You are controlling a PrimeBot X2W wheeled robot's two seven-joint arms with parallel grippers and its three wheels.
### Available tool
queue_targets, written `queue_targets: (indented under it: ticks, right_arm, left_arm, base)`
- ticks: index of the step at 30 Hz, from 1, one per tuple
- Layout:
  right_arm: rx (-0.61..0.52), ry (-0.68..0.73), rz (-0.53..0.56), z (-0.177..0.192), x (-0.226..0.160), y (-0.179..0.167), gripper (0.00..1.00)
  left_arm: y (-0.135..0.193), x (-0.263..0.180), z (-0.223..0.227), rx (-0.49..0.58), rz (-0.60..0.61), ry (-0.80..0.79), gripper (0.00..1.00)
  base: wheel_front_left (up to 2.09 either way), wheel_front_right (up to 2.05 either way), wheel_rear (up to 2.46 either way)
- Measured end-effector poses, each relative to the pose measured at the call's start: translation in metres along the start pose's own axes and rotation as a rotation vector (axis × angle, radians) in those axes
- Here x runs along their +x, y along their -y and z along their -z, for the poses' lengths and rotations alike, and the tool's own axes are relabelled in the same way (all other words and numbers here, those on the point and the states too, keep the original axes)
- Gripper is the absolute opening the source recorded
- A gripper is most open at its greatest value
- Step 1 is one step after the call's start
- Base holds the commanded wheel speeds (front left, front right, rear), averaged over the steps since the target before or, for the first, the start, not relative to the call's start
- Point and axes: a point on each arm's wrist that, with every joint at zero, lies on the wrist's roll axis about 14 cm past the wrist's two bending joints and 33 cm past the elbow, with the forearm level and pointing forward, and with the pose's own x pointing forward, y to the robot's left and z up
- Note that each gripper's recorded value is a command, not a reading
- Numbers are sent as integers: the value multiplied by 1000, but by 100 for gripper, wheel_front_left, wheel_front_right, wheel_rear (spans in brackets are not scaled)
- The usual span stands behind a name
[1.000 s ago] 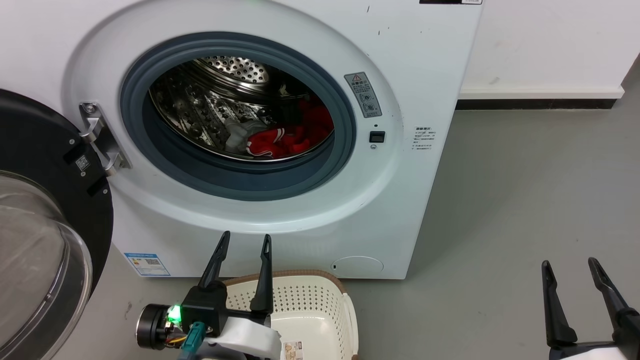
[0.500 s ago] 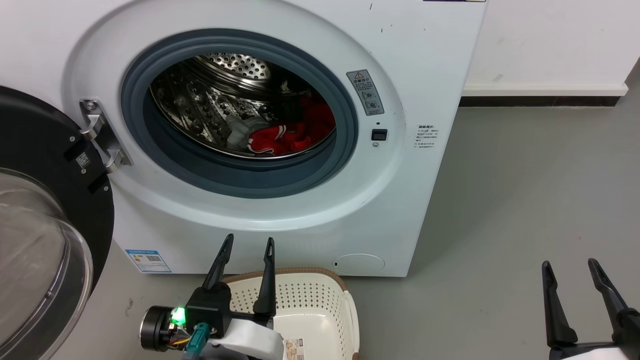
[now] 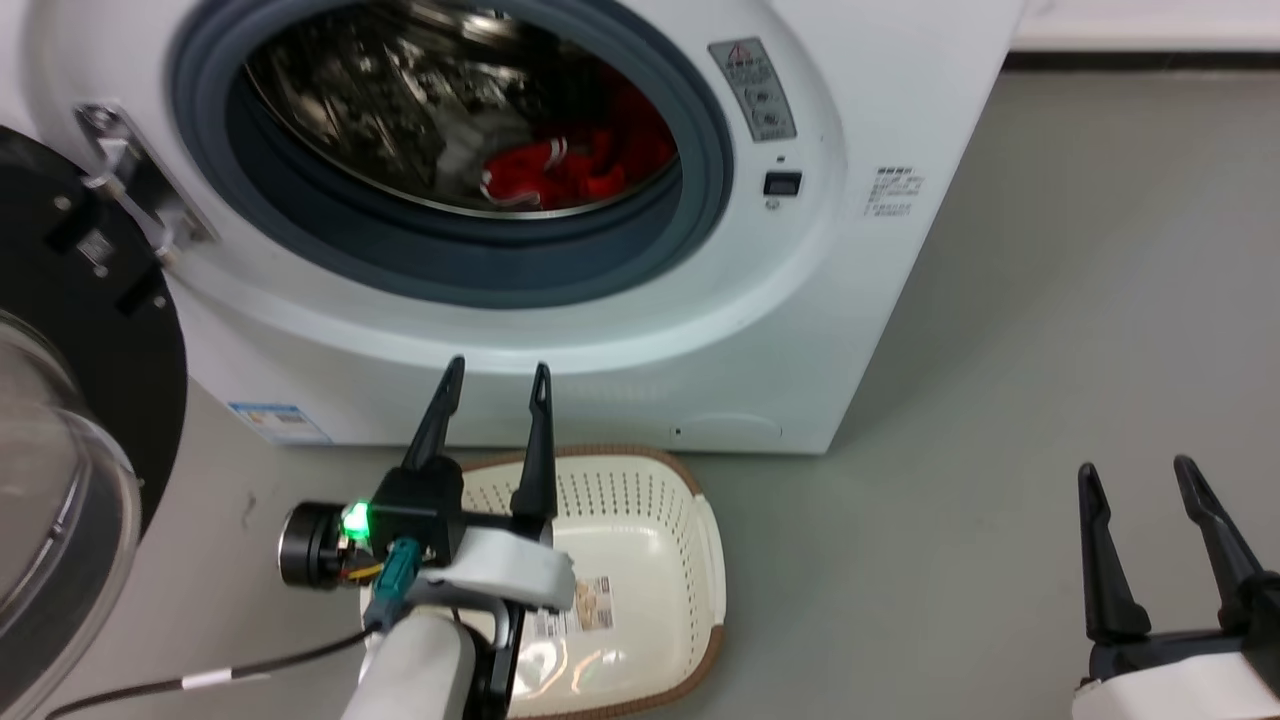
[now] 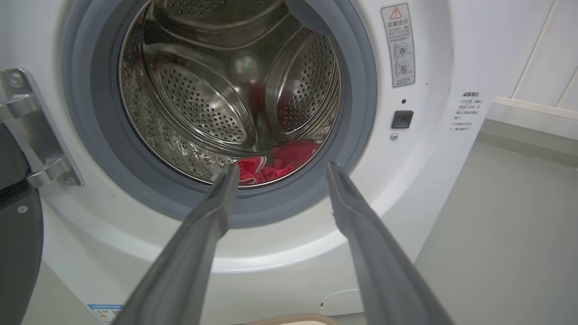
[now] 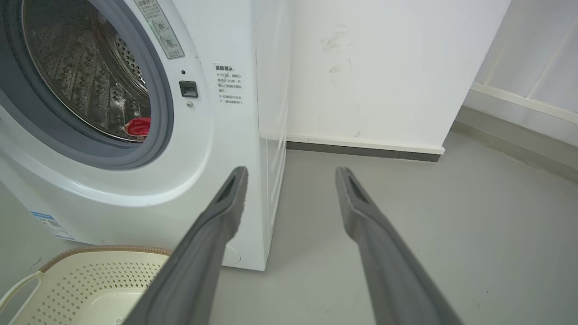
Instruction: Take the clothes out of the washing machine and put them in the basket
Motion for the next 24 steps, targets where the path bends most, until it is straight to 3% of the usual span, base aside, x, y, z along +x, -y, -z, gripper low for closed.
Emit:
queue_targets:
  ticks: [11, 24]
  right_arm:
    - [22, -94, -36, 53, 49, -11, 100]
    - [51, -212, -26, 115, 66, -9, 100]
  left_arm:
    - [-15, 80, 57, 21, -14, -86, 100]
    - [-34, 161, 125, 72, -1, -179, 100]
  base:
    - [0, 0, 0]
    - [0, 0, 0]
